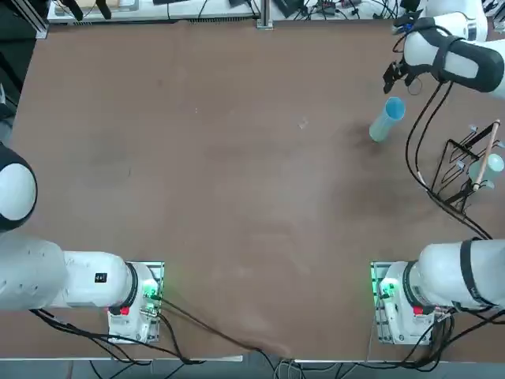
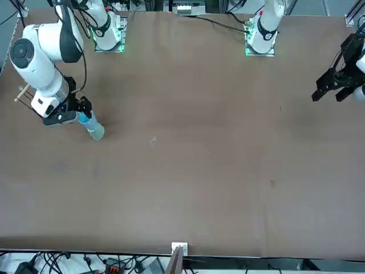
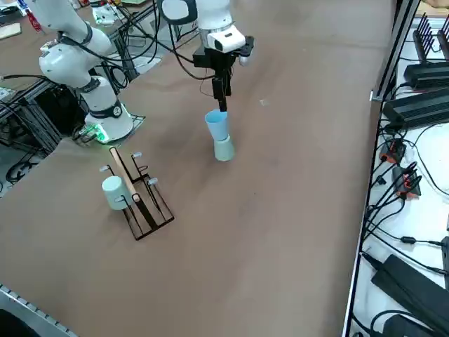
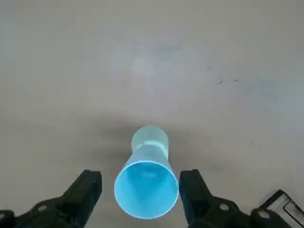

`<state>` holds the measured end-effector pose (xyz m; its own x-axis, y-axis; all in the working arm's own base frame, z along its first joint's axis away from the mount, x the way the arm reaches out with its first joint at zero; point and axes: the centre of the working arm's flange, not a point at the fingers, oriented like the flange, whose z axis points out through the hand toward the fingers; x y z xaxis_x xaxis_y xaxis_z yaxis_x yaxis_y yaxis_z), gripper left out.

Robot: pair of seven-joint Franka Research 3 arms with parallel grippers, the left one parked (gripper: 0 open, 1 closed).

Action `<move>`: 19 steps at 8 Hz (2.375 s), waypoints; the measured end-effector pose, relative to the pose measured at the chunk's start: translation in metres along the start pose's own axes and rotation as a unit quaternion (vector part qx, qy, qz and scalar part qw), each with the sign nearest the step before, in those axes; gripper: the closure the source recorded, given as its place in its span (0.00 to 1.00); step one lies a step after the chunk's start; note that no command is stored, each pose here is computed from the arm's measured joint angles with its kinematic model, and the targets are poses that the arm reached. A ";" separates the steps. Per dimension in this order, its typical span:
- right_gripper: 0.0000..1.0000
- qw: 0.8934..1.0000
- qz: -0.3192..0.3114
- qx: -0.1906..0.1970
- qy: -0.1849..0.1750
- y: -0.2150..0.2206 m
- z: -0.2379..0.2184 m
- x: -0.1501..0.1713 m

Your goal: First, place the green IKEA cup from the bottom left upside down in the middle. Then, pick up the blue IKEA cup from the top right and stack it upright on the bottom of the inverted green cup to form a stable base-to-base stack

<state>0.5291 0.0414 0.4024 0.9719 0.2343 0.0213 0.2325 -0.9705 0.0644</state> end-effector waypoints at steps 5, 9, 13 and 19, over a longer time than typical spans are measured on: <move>0.00 0.999 0.027 0.029 0.012 0.011 -0.109 0.026; 0.00 0.995 0.070 0.060 0.040 0.051 -0.188 0.024; 0.00 0.994 0.085 0.049 0.045 0.060 -0.225 0.019; 0.00 0.994 0.089 0.050 0.033 0.065 -0.229 0.014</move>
